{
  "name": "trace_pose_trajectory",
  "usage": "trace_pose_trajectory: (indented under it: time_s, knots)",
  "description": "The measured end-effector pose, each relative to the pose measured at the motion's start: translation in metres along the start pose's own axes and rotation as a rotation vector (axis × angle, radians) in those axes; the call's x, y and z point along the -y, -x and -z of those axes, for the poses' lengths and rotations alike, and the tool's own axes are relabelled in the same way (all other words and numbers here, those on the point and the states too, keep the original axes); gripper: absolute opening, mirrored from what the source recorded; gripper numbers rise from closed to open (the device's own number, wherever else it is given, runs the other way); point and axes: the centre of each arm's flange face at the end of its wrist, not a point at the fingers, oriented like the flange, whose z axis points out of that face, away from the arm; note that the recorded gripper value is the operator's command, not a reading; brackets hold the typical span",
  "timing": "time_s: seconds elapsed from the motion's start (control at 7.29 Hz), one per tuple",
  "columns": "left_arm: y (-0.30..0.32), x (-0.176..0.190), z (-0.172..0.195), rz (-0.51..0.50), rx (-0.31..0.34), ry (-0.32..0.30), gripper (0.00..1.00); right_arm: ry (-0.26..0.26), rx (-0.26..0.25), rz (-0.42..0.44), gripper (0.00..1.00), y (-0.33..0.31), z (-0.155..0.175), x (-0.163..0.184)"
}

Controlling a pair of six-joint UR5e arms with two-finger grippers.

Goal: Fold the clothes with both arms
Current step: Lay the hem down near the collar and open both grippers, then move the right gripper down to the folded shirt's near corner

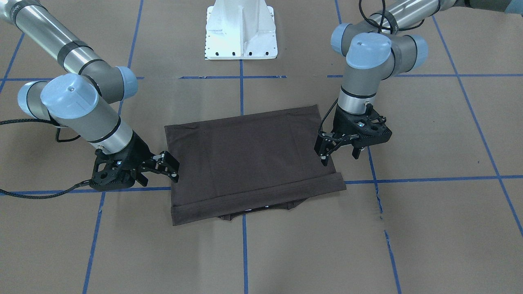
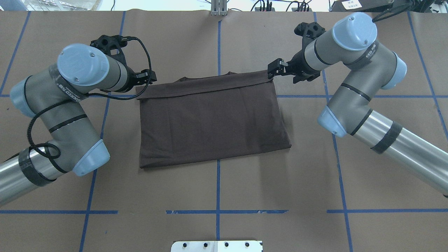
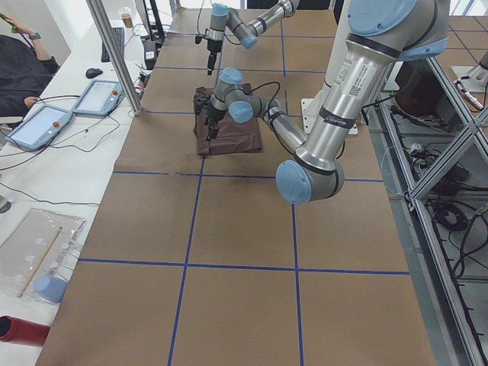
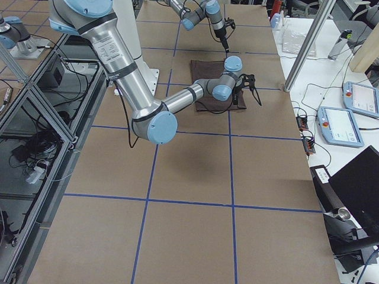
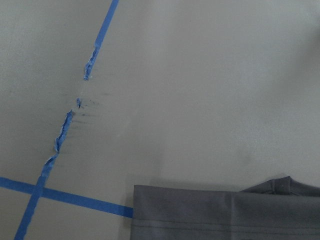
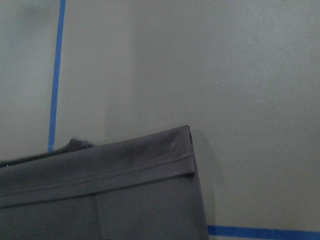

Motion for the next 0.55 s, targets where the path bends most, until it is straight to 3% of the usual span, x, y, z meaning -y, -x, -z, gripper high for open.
trace_pose_trajectory:
  time_s: [0.27,0.41,0.55]
  knots:
    - [-0.005,-0.005,0.030,0.004,0.001,0.025,1.00,0.045,0.004,-0.021,0.91,-0.004,-0.005,-0.050]
    - [-0.007,-0.006,0.036,0.006,-0.003,0.033,1.00,0.068,-0.019,-0.022,0.81,-0.004,-0.019,-0.073]
    - [-0.008,-0.007,0.039,0.007,-0.008,0.036,1.00,0.088,-0.051,-0.023,0.59,-0.003,-0.032,-0.091]
